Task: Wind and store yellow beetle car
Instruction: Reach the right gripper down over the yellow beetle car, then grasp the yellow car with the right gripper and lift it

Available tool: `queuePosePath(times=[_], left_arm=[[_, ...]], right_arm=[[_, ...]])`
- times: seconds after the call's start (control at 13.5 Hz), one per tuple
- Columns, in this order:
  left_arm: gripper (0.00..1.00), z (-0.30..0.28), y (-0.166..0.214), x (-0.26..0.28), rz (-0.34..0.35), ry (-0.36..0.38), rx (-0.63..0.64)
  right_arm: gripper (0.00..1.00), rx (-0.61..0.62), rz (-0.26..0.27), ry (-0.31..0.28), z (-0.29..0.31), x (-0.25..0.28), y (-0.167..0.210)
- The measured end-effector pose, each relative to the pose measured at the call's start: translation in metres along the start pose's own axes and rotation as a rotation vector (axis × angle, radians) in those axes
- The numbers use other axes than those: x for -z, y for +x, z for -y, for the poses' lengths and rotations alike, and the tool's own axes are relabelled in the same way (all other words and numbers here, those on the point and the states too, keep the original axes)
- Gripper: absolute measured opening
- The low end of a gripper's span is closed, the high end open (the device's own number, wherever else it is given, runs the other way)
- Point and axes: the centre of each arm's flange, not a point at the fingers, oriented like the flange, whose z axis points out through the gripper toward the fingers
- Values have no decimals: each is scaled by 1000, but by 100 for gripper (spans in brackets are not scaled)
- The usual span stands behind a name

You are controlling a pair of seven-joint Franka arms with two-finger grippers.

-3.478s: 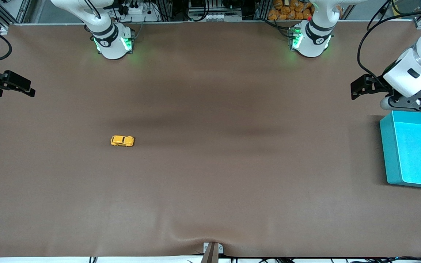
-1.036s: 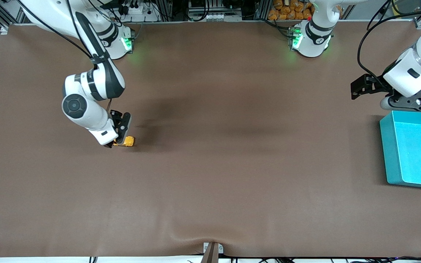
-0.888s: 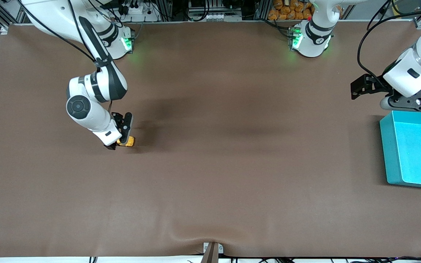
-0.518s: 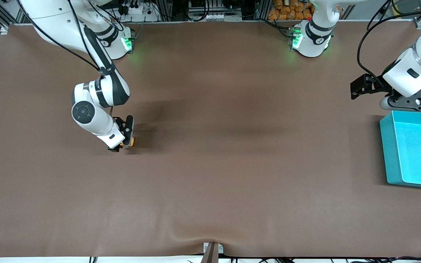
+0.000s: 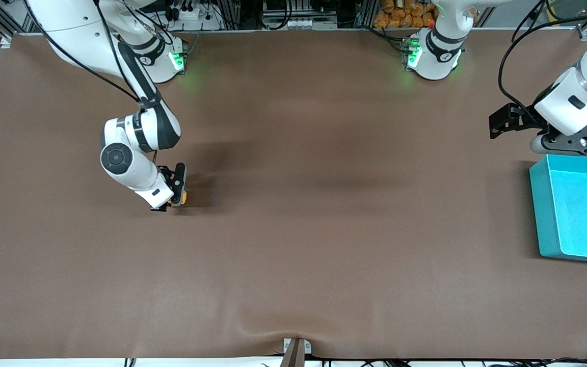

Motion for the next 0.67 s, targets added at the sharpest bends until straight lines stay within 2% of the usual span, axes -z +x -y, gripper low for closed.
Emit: queuePosePath(times=[0.15,0.3,0.67], left_arm=[[100,0,0,0,1,0,0],[100,0,0,0,1,0,1],[100,1,0,-1,2,0,1]], right_arm=[[66,-2,2,4,0,-5,-1],[45,-2,4,8,0,-9,-2],[44,-9,5,9,-1,-9,-6]])
